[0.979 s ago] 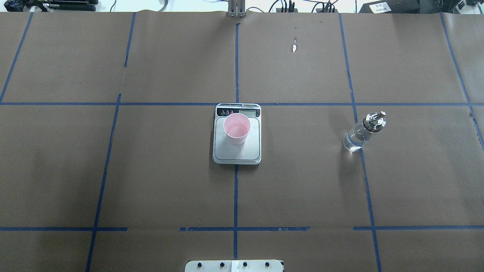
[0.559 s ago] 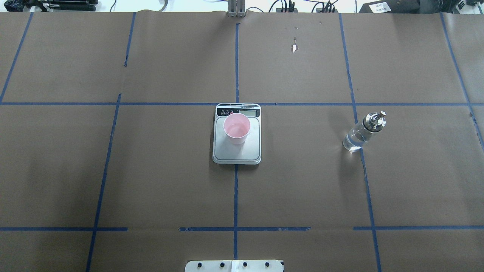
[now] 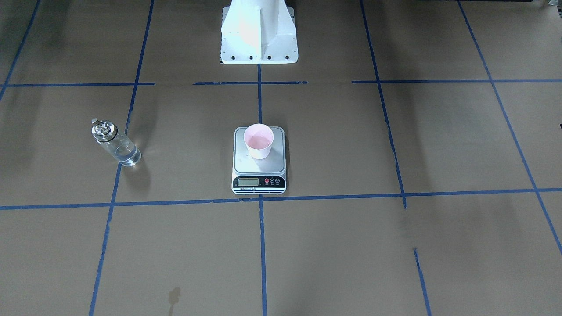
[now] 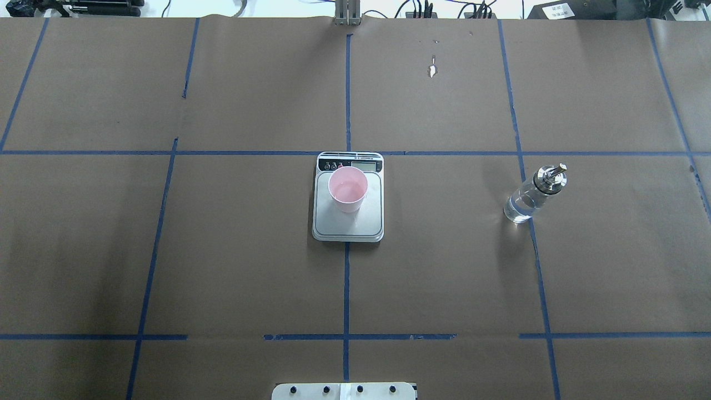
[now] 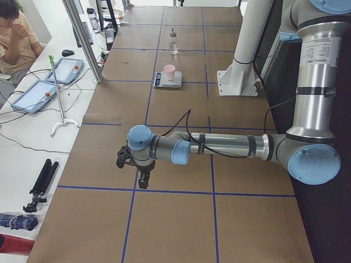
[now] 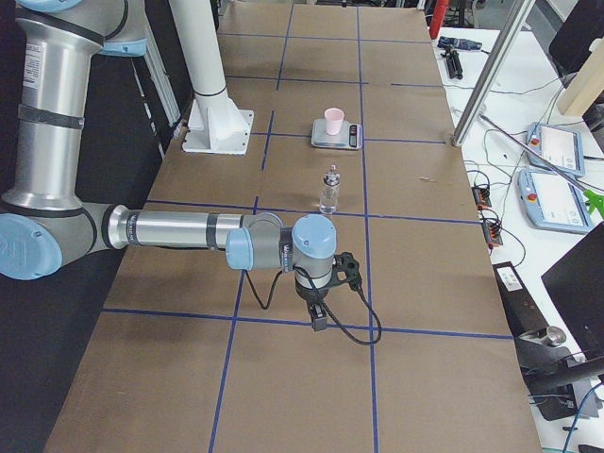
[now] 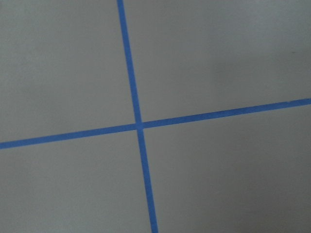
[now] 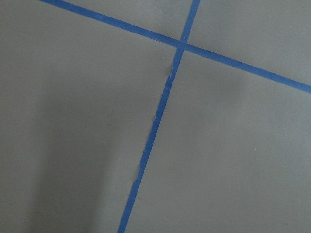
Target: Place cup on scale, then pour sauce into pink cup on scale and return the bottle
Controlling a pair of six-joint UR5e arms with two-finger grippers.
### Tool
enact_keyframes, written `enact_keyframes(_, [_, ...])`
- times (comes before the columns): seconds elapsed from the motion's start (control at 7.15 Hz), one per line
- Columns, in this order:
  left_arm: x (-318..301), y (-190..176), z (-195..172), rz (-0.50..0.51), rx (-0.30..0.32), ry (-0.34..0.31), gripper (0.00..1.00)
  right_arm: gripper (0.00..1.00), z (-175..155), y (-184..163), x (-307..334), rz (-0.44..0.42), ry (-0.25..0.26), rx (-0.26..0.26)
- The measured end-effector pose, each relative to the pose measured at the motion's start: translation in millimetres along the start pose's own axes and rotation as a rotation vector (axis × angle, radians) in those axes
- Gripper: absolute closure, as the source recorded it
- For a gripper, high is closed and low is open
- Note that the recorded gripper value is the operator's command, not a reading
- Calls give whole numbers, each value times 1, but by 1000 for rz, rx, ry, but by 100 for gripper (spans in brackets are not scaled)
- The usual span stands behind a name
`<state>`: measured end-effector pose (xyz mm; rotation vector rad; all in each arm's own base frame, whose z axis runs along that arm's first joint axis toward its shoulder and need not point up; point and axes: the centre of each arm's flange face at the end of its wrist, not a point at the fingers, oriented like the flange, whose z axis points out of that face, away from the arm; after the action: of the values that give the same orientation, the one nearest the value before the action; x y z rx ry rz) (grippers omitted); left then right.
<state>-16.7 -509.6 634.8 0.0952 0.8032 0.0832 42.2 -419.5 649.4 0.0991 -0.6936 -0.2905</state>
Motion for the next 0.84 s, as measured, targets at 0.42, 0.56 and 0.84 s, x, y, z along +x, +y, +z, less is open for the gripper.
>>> enact_keyframes(0.42, [1,-4,-1,-5,3,0,0,0,-3,-25,-13,8,-13,-54])
enact_keyframes(0.56, [1,-4,-1,-4,3,0,0,0,-6,-28,-15,7,-16,-55])
enact_keyframes(0.84, [2,-4,-1,-4,3,-2,0,0,-5,-26,-14,-12,-12,-62])
